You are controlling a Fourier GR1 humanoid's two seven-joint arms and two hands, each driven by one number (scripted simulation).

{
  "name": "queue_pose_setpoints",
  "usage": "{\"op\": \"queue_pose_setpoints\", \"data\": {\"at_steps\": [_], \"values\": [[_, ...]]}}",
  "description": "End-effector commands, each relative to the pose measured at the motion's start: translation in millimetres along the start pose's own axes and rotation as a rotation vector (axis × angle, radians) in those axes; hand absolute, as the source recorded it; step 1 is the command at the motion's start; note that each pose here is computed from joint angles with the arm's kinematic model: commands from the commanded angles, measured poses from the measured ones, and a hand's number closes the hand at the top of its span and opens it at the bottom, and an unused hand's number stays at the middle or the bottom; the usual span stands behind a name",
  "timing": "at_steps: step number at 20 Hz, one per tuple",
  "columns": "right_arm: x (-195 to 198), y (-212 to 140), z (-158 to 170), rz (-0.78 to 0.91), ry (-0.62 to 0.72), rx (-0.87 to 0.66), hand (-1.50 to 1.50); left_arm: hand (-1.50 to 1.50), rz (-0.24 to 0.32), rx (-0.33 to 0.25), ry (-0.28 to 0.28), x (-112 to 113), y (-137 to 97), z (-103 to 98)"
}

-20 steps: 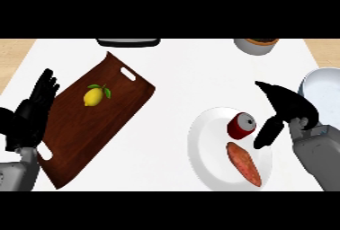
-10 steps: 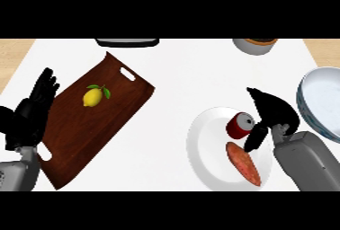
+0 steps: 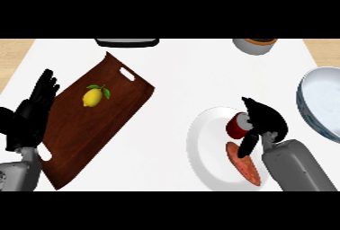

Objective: Pick the can from the plate and place it in the bowl

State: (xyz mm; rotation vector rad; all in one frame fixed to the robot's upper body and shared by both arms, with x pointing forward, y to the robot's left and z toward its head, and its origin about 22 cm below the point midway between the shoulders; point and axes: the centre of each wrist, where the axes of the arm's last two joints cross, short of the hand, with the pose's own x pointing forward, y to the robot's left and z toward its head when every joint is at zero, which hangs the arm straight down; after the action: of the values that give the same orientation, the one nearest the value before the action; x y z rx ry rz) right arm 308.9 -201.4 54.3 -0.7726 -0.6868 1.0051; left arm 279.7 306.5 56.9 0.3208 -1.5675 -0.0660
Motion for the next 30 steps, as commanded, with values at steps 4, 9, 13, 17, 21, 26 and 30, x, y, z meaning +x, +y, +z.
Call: {"op": "queue_pose_setpoints", "data": {"at_steps": [4, 9, 13, 17, 21, 26, 30], "values": [[-5, 6, -21, 0.001, 0.037, -0.003, -1.50, 0.00, 0.007, -0.007, -0.010, 0, -6, -4], [2, 25, -36, -0.054, 0.036, 0.037, 1.50, 0.00, -0.003, 0.005, -0.012, 3, -2, 1], [-10, 23, -34, -0.006, -0.067, 0.059, 1.50, 0.00, -0.016, 0.000, -0.009, 3, -5, -1], [-10, 5, -58, -0.048, -0.085, 0.032, 1.50, 0.00, 0.002, -0.005, -0.016, 5, 2, 11], [-3, 9, -67, -0.035, -0.088, 0.005, 1.50, 0.00, 0.004, -0.013, 0.007, -11, -4, 10], [-34, 31, -33, 0.141, -0.384, 0.022, 1.50, 0.00, -0.004, 0.010, 0.004, -2, 6, 9], [-52, 52, -1, 0.323, -0.715, 0.068, 1.50, 0.00, -0.008, 0.045, 0.021, 1, 9, 7]]}}
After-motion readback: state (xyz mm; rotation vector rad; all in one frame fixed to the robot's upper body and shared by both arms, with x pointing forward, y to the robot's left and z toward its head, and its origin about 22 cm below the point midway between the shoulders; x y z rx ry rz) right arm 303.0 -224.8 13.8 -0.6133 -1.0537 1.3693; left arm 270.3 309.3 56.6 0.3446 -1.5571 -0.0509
